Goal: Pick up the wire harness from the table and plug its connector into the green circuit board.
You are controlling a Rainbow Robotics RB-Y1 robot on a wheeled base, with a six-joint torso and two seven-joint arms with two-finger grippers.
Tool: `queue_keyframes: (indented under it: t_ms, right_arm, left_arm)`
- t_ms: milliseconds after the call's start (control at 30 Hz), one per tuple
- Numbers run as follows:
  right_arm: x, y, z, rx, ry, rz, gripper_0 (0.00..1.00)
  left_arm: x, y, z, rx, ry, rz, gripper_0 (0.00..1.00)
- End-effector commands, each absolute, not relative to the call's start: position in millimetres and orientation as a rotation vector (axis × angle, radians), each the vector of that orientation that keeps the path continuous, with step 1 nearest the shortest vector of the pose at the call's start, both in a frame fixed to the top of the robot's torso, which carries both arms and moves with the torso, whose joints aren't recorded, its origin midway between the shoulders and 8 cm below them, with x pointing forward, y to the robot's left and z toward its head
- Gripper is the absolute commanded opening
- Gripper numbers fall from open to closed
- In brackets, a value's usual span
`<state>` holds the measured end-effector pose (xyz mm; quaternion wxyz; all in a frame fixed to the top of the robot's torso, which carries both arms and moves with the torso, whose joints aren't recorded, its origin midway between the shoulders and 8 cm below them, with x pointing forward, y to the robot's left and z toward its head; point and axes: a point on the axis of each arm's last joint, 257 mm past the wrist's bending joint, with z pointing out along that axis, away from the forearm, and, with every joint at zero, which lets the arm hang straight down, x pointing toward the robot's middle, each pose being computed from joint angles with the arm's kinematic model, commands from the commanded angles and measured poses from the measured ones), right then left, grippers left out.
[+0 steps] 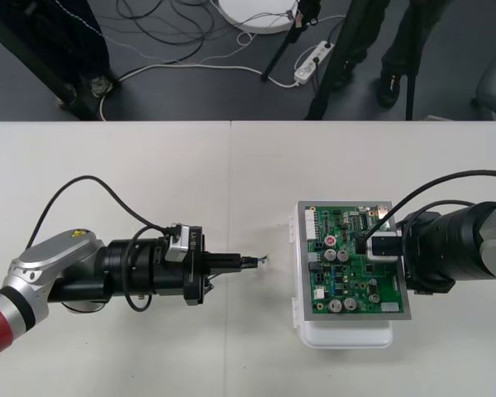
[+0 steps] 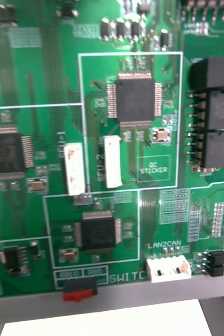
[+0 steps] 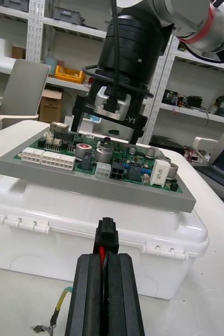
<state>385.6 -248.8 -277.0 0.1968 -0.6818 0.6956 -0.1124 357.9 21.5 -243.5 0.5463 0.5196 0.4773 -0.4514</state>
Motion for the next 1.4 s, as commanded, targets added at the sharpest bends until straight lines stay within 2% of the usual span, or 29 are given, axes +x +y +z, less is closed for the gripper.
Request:
queue_keyframes:
  t_ms: [33, 500, 1400]
  right_arm:
    - [397, -250, -266, -1.895, 1.928, -0.351, 1.00]
    - [394, -255, -266, -1.914, 1.928, -0.349, 1.00]
    - [385, -255, -271, -1.976, 1.913, -0.326, 1.00]
  left_arm:
    - [337, 25, -230, 1.303, 0.975, -1.042, 0.00]
    - [334, -10, -215, 1.287, 0.904, -1.070, 0.00]
    - [355, -43, -220, 1.263, 0.955, -0.995, 0.00]
